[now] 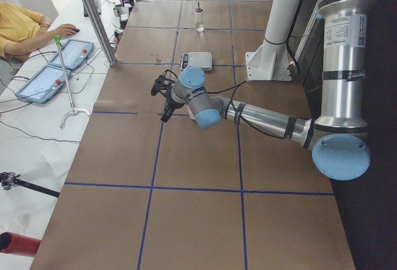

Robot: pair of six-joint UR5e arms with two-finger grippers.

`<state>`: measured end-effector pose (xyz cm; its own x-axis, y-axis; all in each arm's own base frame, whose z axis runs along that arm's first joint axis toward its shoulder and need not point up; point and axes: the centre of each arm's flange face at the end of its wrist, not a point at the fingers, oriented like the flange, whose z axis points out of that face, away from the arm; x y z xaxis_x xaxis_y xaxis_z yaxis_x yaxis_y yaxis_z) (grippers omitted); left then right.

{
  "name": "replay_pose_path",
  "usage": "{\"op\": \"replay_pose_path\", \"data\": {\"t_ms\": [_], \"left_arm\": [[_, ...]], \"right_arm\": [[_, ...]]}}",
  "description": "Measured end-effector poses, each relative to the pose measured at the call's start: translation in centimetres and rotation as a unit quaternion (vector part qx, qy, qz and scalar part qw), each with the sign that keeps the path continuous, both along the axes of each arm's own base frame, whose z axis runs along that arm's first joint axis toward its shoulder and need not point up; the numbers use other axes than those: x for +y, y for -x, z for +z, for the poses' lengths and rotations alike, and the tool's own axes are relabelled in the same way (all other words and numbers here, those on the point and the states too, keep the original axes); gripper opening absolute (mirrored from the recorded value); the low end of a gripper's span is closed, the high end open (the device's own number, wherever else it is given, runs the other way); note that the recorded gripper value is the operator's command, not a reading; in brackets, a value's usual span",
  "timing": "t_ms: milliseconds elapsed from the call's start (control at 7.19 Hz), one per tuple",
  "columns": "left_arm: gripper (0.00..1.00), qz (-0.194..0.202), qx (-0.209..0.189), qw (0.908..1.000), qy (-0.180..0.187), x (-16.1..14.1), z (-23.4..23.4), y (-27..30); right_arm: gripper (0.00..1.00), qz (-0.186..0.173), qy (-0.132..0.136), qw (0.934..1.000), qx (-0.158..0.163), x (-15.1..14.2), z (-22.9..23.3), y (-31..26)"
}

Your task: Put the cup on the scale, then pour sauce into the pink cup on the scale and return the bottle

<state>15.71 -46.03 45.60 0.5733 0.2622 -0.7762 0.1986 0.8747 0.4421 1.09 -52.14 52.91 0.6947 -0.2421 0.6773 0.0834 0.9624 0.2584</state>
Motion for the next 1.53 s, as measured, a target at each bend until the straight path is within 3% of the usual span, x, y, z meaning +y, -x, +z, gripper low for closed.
{"op": "replay_pose_path", "data": {"t_ms": [417,695,974,1113,1391,1530], "left_arm": [[0.81,-0.029,-0.031,0.9953,0.087,3.5,-0.1,-8.8],[0.65,-0.019,-0.043,0.9936,0.102,4.9,-0.1,-11.1],[0.65,-0.006,-0.051,0.9933,0.104,5.8,0.3,-12.9],[0.55,0.001,-0.054,0.9932,0.103,6.2,0.5,-13.8],[0.00,0.011,-0.057,0.9931,0.102,6.8,0.7,-14.8],[0.00,0.013,-0.057,0.9931,0.101,6.9,0.6,-15.0]], "right_arm": [[1.00,0.000,0.003,1.0000,0.001,0.2,0.3,0.0],[1.00,0.000,0.005,1.0000,0.001,0.4,0.5,0.0],[1.00,0.000,0.007,1.0000,0.001,0.6,0.8,-0.1],[1.00,0.000,0.008,1.0000,0.001,0.6,0.9,-0.1],[1.00,0.000,0.010,1.0000,0.002,0.9,1.1,-0.1],[1.00,0.000,0.010,0.9999,0.001,1.0,1.1,-0.1]]}}
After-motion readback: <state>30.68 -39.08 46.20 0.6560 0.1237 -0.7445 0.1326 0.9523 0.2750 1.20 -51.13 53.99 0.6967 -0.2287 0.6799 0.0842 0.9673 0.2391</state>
